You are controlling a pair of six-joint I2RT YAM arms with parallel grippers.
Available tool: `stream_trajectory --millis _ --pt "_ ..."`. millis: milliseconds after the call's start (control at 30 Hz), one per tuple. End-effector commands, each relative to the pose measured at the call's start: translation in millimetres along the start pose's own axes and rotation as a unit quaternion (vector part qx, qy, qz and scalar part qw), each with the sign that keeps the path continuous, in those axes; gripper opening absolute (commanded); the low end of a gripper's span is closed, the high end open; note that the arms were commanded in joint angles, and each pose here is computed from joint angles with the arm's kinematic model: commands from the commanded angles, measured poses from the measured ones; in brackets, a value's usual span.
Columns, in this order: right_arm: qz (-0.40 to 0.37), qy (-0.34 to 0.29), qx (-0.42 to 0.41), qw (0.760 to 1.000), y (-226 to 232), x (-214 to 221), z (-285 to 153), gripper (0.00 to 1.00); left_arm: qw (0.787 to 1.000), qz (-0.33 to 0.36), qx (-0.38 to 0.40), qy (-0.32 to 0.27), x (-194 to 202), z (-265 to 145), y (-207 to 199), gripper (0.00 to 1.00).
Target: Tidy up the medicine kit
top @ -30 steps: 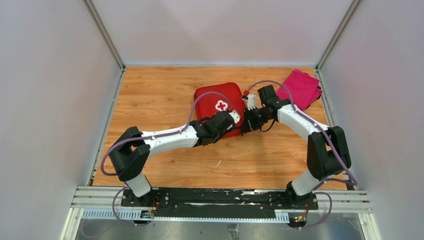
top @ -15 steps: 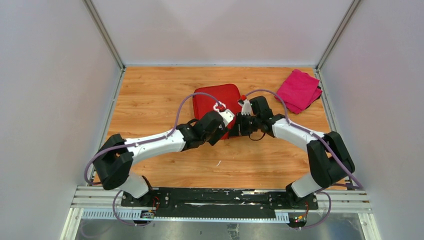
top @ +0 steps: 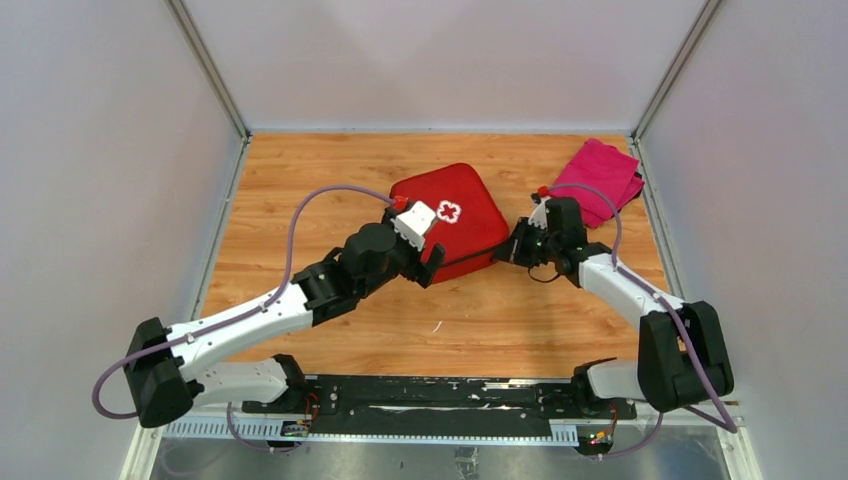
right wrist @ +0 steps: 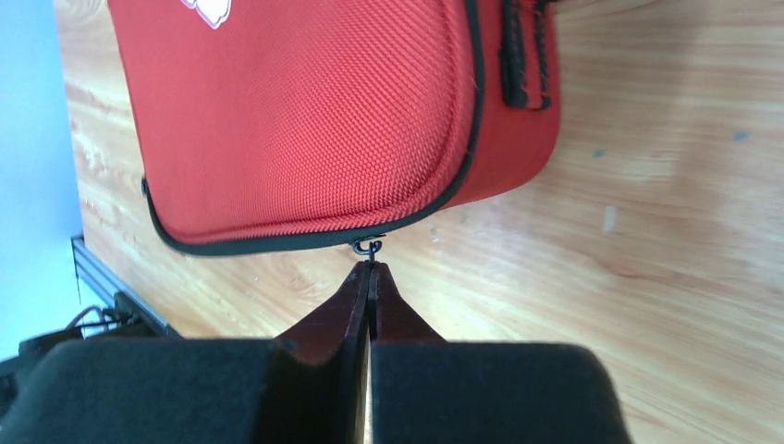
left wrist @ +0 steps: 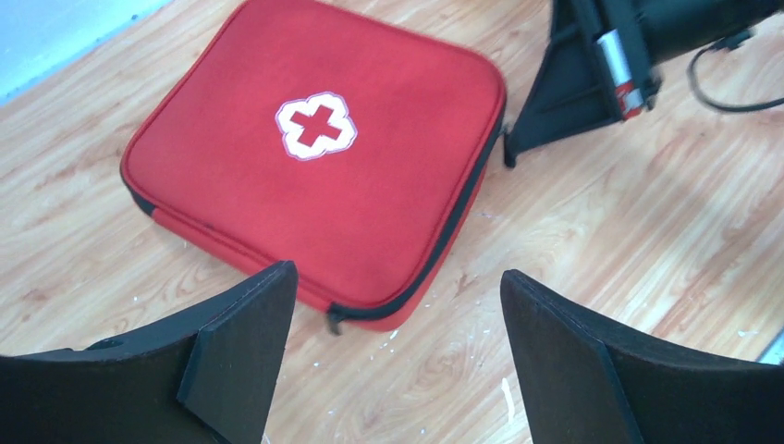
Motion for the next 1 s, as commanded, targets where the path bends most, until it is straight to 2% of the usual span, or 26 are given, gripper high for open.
stream_trajectory --millis 0,233,367,633,967 --pt "0.012 -0.021 0.023 0.999 -20.9 -13.4 -13.6 0.0 0.999 -0.016 -0.049 0.011 -3.8 12.9 10.5 0.87" --pt "-0.006 -0.018 0.031 0.999 -37.8 -40.4 -14.1 0.0 0.982 -0.124 -0.142 0.034 -14.6 48.2 77.0 0.87" --pt "-0.002 -0.011 0.03 0.999 -47.2 -56.1 -8.0 0.0 0.977 -0.132 -0.16 0.053 -18.3 78.5 110.4 0.9" --pt "-0.011 0.026 -0.002 1.0 -44.6 -61.1 -3.0 0.0 0.98 -0.156 -0.089 0.09 -10.0 150.2 170.7 0.89" --pt "-0.029 0.061 -0.024 0.997 -35.1 -62.1 3.1 0.0 0.973 -0.19 -0.078 0.104 16.6 169.7 215.8 0.87"
Point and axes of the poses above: each gripper's point midway between its finger pads, its own z axis out along the fingers, its own y axis along the line the jaws close on, x = y × z, the point moved 8 cm from there along -z, back along the fingers, and after that the axes turned 5 degrees about -z, right-handed, at the moved point
